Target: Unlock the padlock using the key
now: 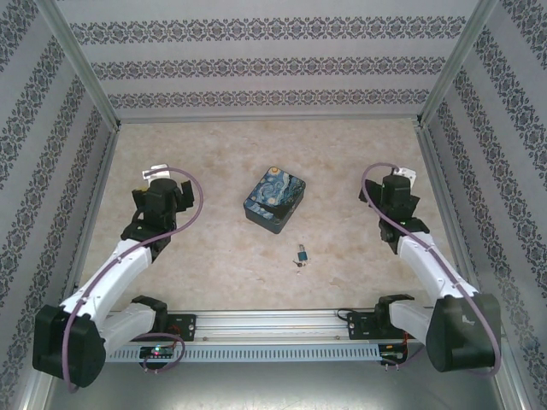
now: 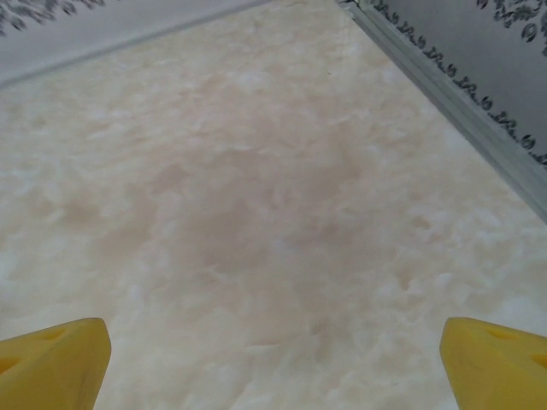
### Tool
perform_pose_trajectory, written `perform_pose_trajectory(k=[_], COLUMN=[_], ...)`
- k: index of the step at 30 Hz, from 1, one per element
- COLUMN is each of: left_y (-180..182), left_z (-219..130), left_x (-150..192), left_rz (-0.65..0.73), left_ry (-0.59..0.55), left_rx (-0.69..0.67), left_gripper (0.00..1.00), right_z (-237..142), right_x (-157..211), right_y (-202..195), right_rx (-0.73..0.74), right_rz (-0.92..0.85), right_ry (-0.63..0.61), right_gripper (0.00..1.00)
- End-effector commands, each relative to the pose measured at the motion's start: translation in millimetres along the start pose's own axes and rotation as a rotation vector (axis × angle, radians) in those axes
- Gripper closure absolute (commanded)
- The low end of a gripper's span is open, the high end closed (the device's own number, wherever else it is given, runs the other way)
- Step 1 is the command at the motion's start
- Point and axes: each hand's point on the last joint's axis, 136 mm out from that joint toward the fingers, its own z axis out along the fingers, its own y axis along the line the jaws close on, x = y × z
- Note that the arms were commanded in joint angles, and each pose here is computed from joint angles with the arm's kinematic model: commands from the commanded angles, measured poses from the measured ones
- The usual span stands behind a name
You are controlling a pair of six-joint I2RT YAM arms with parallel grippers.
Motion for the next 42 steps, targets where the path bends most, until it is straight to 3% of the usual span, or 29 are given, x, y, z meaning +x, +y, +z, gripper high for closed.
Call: perform_pose_trajectory(k=[1,10,13,16,19,20,22,23,25,32,42], left_y=[6,16,7,-3,-13,-13,-11,-11,-10,-10,-10], left_z=[18,62,71,76,91,94,97,98,99,98,98], left_x=[-3,43,42,49,65,60,68,63,66,65,65], left_rz=[0.016,-0.006,0.030,0.045,0.061,0.048,0.030,0.021,0.020,0.019,0.021], left_ry=[-0.068,-0.099,-0.106,-0.148,-0.099,-0.138,-0.049,-0.101,-0.059,-0.067,-0.074], left_rx=[-0.035,-0.075,-0.034,0.045,0.106,0.117,0.150,0.150,0.154,0.156,0.154], left_gripper=[0.00,0.00,0.00,0.00,0.01,0.01,0.01,0.01,0.01,0.01,0.00], right_z=[10,34,34,35,44,49,58,59,59,56,57], right_x=[-23,-2,4,14,22,23,15,14,15,14,16], right_y=[-4,26,46,47,47,45,41,39,39,39,46], right_rx=[0.047,-0.083,-0.170,-0.207,-0.255,-0.244,-0.258,-0.265,-0.263,-0.224,-0.276], right_rz=[-0.090,-0.195,-0.279,-0.279,-0.254,-0.249,-0.204,-0.191,-0.192,-0.212,-0.227], right_ry=[-0.149,-0.200,-0.218,-0.316,-0.311,-0.277,-0.217,-0.226,-0.220,-0.241,-0.224], right_gripper=[0.02,0.02,0.02,0.02,0.02,0.02,0.02,0.02,0.02,0.02,0.02])
